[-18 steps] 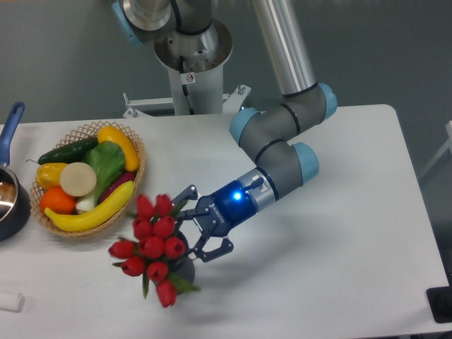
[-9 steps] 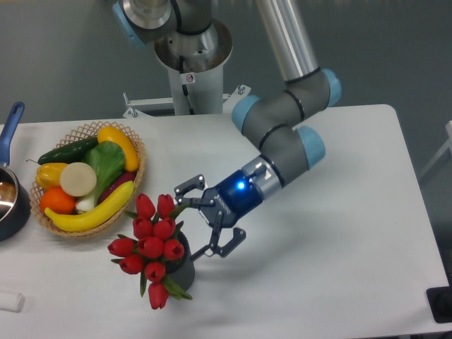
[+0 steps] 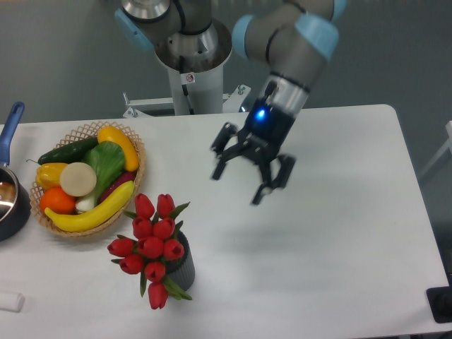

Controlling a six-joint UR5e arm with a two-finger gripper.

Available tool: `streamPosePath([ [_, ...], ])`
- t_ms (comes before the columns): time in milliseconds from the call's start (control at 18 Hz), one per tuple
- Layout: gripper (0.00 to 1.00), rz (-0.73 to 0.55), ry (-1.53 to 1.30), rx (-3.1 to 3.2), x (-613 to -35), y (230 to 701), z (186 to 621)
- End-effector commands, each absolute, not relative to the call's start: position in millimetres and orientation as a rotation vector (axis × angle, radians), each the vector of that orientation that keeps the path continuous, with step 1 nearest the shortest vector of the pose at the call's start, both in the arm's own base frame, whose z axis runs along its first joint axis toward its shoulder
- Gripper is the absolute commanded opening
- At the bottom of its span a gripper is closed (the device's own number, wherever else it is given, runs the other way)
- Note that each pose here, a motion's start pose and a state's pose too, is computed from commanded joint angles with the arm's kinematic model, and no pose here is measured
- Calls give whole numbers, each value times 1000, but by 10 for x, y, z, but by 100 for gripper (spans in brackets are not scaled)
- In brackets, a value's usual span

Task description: Insert the flowers into the vase

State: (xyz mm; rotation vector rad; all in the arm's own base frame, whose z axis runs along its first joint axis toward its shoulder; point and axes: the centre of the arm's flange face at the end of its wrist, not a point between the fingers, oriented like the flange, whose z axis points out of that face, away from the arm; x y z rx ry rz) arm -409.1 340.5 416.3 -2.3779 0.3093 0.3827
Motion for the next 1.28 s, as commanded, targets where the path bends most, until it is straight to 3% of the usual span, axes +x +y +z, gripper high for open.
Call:
streamPosePath([
  [222, 100, 532, 200, -2441, -4205, 3002, 4636],
  [389, 100, 546, 168, -2485, -4209, 2715, 4815],
  [833, 100, 561, 495, -2625, -4246, 2544, 4839],
  [1278, 100, 549, 533, -2641, -4216, 2363, 4822],
])
